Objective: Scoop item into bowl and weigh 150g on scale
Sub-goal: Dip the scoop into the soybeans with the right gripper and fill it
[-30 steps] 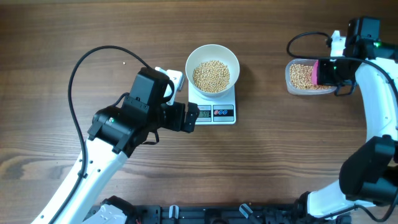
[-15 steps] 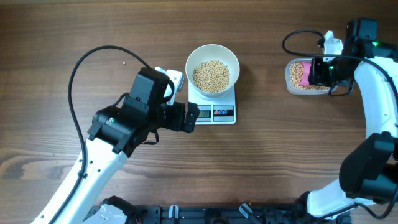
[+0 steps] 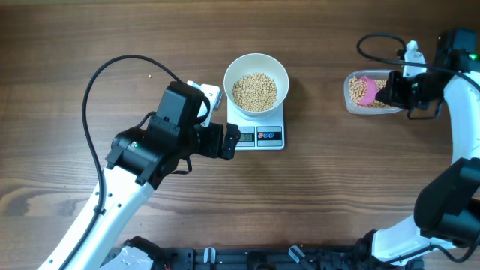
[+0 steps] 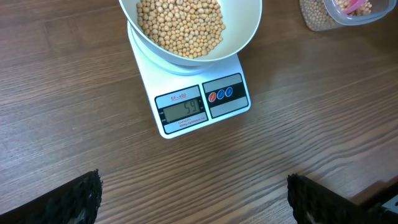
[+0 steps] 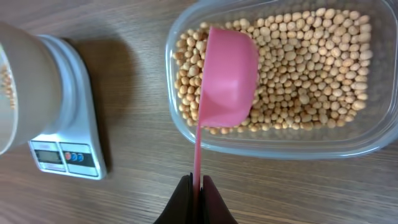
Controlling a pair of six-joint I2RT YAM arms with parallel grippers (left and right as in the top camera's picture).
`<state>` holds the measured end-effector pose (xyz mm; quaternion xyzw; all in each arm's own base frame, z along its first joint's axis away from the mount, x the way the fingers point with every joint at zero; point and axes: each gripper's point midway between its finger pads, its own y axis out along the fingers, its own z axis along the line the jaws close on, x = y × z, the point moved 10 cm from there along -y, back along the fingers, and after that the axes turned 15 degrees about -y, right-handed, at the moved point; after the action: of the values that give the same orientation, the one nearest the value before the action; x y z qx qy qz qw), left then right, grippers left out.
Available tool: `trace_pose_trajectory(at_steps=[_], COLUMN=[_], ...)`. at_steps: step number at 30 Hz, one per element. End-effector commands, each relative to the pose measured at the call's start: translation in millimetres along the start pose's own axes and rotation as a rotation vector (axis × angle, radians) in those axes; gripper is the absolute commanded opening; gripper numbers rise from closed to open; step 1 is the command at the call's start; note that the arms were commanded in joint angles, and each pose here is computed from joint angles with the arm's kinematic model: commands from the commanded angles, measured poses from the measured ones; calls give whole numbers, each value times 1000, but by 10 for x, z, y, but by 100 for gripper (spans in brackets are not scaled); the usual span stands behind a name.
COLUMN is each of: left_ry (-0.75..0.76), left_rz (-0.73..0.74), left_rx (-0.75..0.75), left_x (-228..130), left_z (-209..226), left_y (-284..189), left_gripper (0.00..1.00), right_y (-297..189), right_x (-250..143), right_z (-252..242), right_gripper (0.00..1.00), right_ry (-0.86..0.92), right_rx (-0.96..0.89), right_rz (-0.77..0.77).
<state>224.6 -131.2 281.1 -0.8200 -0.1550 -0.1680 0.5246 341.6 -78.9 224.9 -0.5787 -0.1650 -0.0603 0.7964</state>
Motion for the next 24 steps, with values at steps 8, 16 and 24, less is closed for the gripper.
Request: trace_pose_trajectory(at_steps=[8, 16, 24], left_ry=[3, 3, 3], left_rz=[3, 3, 3], left_rx=[-12, -12, -12], left_x=[2, 2, 2], left_z=[-25, -25, -25], left_y=[-2, -2, -2], left_gripper=[100, 100, 100], right_y=[-42, -161, -306], right_x=[-281, -562, -618], right_z=[-364, -677, -772], right_gripper=[4, 4, 4], right_ry=[157, 322, 399], right_rx=[170, 358, 458], right_rz=[-87, -282, -391])
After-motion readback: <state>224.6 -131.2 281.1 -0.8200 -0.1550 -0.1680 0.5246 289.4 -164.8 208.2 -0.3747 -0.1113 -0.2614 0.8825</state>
